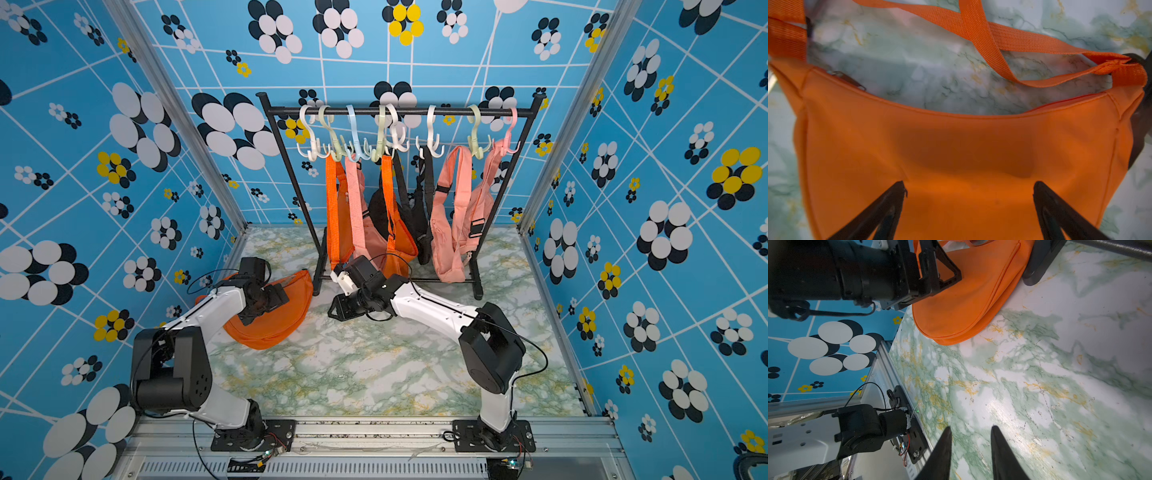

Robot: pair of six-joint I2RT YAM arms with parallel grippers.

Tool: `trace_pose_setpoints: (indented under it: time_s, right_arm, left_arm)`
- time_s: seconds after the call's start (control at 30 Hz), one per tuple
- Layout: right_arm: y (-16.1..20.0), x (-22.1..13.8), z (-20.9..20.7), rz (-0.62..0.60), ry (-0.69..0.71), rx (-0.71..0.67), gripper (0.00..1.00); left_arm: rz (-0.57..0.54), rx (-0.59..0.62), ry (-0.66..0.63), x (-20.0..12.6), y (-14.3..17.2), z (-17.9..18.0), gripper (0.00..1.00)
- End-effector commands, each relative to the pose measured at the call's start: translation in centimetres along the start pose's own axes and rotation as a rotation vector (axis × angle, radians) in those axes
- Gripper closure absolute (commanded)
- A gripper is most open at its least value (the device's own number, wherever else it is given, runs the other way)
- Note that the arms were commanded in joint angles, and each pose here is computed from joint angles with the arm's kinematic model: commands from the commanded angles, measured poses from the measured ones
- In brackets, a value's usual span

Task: Take the bag off the hook
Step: Place the bag at the center of the board.

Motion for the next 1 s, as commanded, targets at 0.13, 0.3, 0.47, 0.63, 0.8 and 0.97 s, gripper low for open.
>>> trace_pose_setpoints:
  time_s: [0.13, 0.3, 0.47, 0.63, 0.8, 0.97]
  right_arm:
    - [-0.3, -0.6, -0.5, -0.002, 0.049, 0.006, 0.84]
    - [-0.6, -0.3, -1.2, -0.003, 0.058, 0.036, 0.86]
    - [-0.5, -0.3, -1.8, -0.003, 0.074, 0.054, 0.87]
    - [-0.3, -0.7, -2.2, -0.013, 0.099, 0.056, 0.87]
    - [-0.7, -1.6, -2.0, -0.036, 0.104, 0.046, 0.85]
    - [-2.2, -4.4, -0.9, -0.106, 0.122, -0.007, 0.78]
  left_arm:
    - [-0.043, 0.036, 0.132, 2.2, -1.9, -5.4, 0.08]
    - [-0.041, 0.105, 0.18, 3.7, -3.3, -9.2, 0.21]
    - [-0.062, 0.165, 0.227, 4.8, -5.5, -12.3, 0.2]
    - [-0.082, 0.204, 0.332, 3.8, -7.4, -15.3, 0.17]
    - [-0.149, 0.252, 0.403, -0.2, -8.2, -17.2, 0.14]
    - [-0.266, 0.299, 0.424, -6.6, -6.9, -16.9, 0.12]
Point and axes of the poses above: each gripper's point midway between its finger pads, its own x axis out along the fingers, its own z axis along the line the jaws close on, y = z × x, the point moved 6 cm from there along -x, back along the fingers, and after that the axes turned 4 degrees about -x, right-handed, at the moved point
